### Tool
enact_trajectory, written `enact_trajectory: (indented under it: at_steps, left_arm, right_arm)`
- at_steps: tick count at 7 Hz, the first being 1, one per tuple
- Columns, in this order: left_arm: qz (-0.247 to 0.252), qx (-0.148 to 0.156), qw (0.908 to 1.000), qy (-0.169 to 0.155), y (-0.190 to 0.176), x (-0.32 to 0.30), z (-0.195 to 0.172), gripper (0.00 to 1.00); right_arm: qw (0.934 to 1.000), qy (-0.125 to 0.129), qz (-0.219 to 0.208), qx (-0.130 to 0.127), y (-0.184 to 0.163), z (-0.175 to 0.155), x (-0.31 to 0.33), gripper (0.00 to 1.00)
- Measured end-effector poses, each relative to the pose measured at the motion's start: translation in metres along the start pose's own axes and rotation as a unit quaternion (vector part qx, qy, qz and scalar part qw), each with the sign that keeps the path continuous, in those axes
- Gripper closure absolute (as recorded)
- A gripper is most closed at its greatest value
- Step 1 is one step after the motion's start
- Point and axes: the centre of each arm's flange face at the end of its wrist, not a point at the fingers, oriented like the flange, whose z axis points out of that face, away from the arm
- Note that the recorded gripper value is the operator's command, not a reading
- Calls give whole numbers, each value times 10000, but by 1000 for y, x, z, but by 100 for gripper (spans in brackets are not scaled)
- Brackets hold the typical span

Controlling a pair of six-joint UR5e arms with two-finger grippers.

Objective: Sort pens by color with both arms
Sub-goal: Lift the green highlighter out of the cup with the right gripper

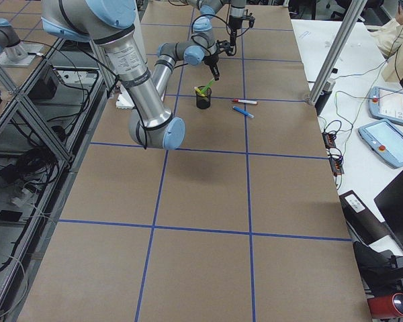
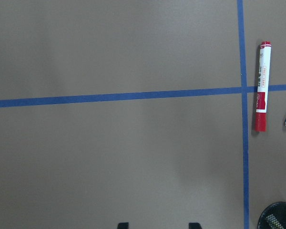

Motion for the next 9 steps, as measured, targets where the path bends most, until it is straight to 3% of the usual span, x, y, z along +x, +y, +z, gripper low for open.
enact_trajectory:
  at_steps: [4,9]
  left_arm:
    - [3,-25,10000,-6,2,2,3,47]
    - [25,-71,10000,-5,8,6,9,47]
  right_arm:
    - [9996,-109,272,-59,-54,-32,21,94]
    - [9982,114,545,-228,-145,-14,9,96]
